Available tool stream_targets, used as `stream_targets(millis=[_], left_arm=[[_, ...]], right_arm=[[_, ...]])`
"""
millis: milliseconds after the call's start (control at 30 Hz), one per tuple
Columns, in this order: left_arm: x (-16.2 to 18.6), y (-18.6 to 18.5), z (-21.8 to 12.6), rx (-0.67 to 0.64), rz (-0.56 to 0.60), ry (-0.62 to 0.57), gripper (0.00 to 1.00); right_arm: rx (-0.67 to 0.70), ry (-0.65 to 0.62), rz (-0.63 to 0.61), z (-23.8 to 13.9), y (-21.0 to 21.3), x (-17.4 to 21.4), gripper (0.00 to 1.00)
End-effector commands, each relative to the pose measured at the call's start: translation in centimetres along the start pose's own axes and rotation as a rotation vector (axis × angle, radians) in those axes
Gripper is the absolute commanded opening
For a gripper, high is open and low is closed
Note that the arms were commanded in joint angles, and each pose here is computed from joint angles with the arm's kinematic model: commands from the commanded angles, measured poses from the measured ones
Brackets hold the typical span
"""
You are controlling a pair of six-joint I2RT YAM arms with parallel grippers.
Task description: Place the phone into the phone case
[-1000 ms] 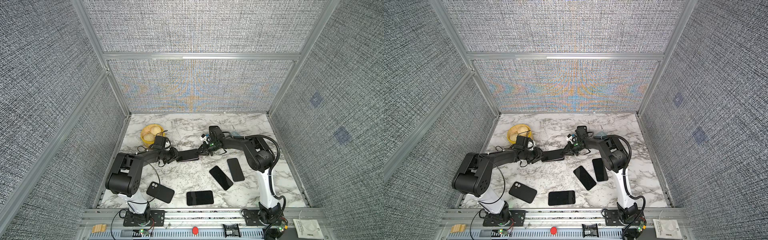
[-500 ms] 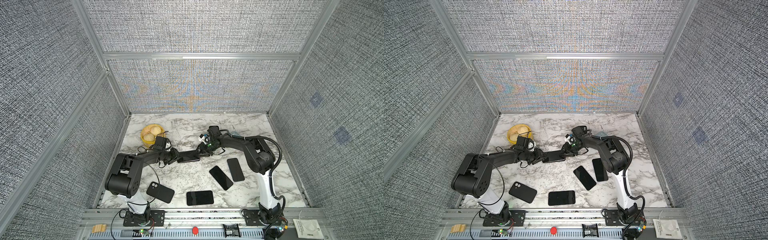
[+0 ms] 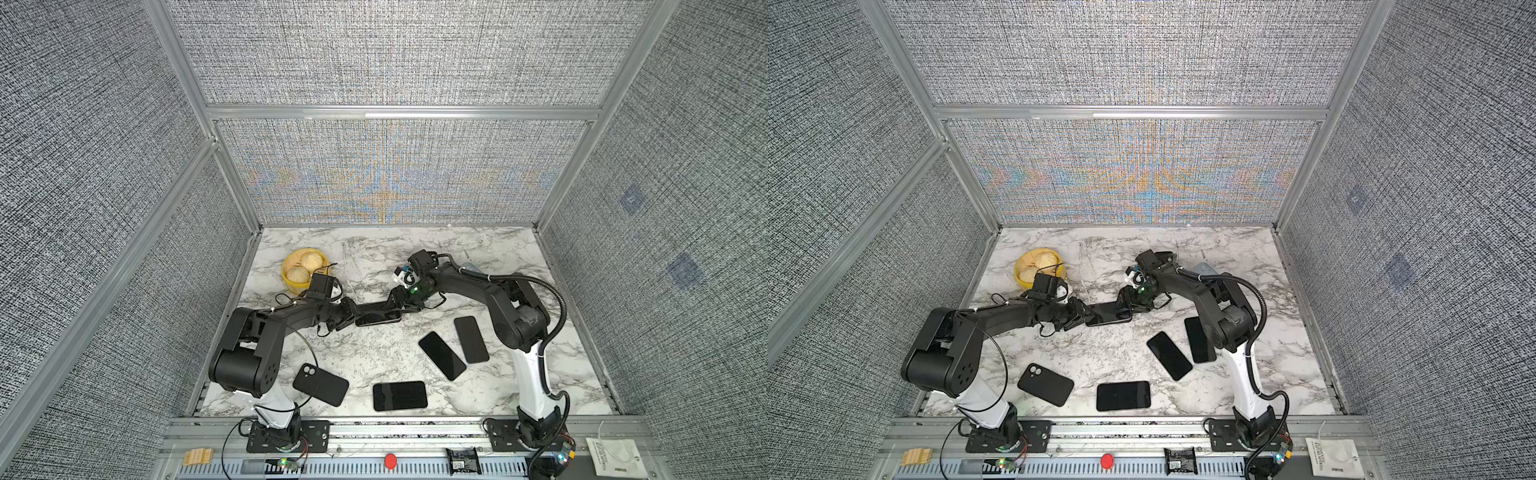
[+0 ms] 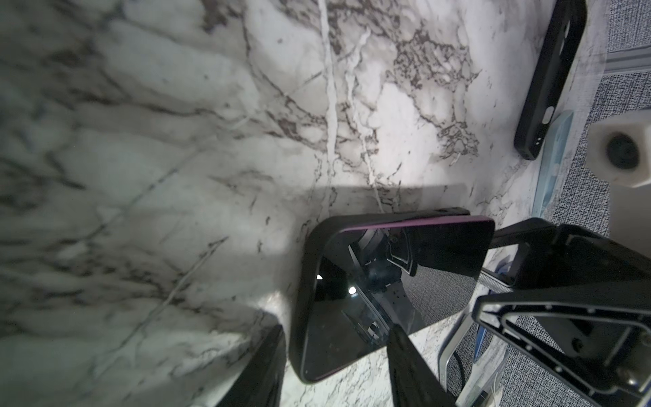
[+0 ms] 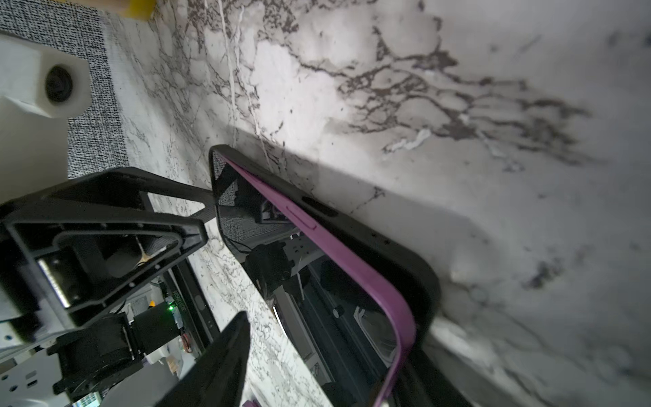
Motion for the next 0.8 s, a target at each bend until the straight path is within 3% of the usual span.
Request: stream_targets(millis=[0, 467, 767], left_arm=[[0.1, 0.2, 0.1, -0.016, 0.011, 0.01, 0.49], [0.1, 0.3, 0.0, -0.031, 0.016, 0.001, 0.5], [0.3, 0.7, 0.3, -0.028, 0.013, 0.005, 0.5]], right_arm=[[0.28, 0.068, 0.028, -0.2, -2.5, 1.9, 0.64], [0.384, 0.079, -0.071, -0.4, -0.4, 2.4, 0.69], [0.372, 0.05, -0.075, -1.1, 0.4, 1.9, 0.7]])
Point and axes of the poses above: each gripper's point midway between its finger pads, its own z axis out along the fingers, its own y axis along the line the jaws close on, x = y × z, the point moved 8 cm from there along -z, back along the fingers, and after that the axes turned 1 degree about -z, right-handed, at the moved point
